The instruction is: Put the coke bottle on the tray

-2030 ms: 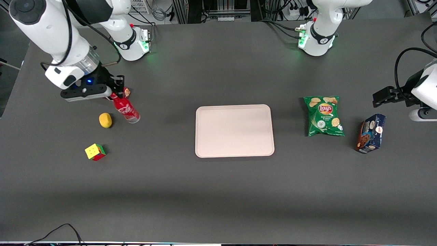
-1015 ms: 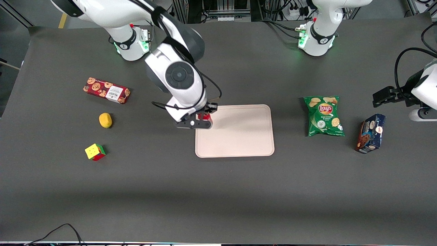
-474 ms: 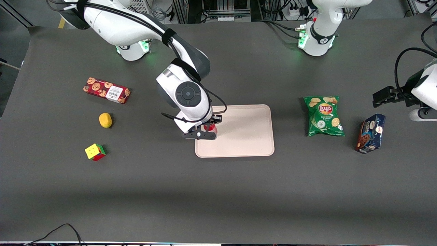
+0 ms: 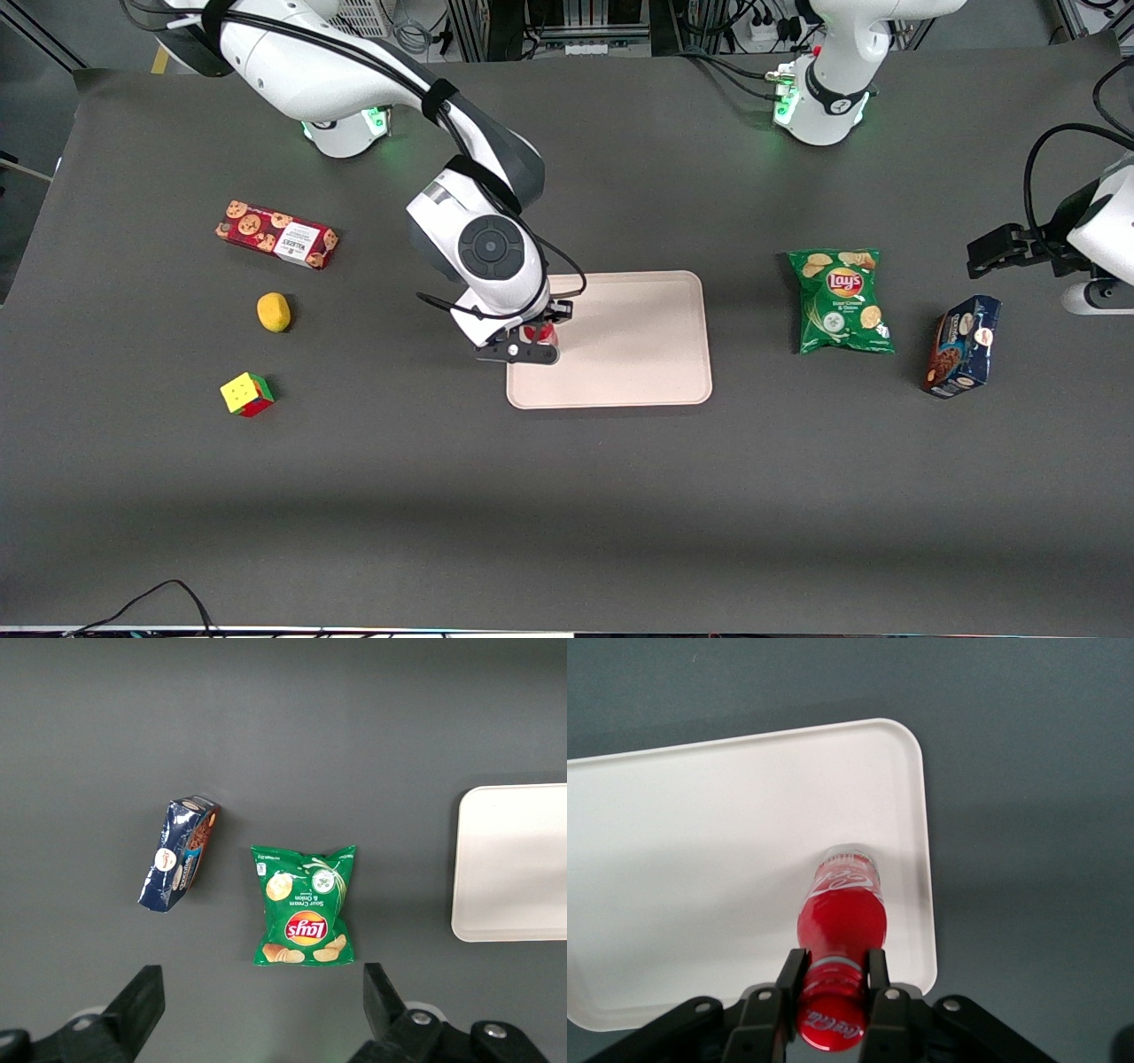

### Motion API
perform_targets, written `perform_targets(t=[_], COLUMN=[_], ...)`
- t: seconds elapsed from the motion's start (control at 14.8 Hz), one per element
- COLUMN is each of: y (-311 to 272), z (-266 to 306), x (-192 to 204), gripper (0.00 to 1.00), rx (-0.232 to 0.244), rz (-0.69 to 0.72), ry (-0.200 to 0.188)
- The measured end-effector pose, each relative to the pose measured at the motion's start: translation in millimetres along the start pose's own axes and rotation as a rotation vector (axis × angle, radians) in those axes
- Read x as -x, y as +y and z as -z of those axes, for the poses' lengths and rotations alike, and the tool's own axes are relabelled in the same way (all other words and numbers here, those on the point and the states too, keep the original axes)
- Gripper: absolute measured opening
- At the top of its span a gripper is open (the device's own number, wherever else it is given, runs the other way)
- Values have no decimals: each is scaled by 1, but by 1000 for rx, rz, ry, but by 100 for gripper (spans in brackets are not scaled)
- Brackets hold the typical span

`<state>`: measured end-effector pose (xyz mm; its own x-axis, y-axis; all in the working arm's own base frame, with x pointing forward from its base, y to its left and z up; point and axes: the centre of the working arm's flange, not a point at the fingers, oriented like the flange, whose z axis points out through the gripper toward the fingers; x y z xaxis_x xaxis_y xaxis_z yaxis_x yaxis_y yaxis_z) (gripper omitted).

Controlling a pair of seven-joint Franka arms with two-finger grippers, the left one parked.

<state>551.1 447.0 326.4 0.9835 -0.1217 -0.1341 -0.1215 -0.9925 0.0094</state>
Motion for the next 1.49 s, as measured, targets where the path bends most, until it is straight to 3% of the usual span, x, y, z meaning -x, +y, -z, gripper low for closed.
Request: perform_targets(t=[0.47,0.95,1.22,1.35,1.49], y=[3,9,71,130,193], z=[-8,3,76,120,153], x=[-4,-13,-47,-62,-65], gripper=[37,100,100,100,100], rx=[3,-14,-66,-118,-127], rz=[-9,-54,-120,-117,-92], ry=[3,21,96,104,125])
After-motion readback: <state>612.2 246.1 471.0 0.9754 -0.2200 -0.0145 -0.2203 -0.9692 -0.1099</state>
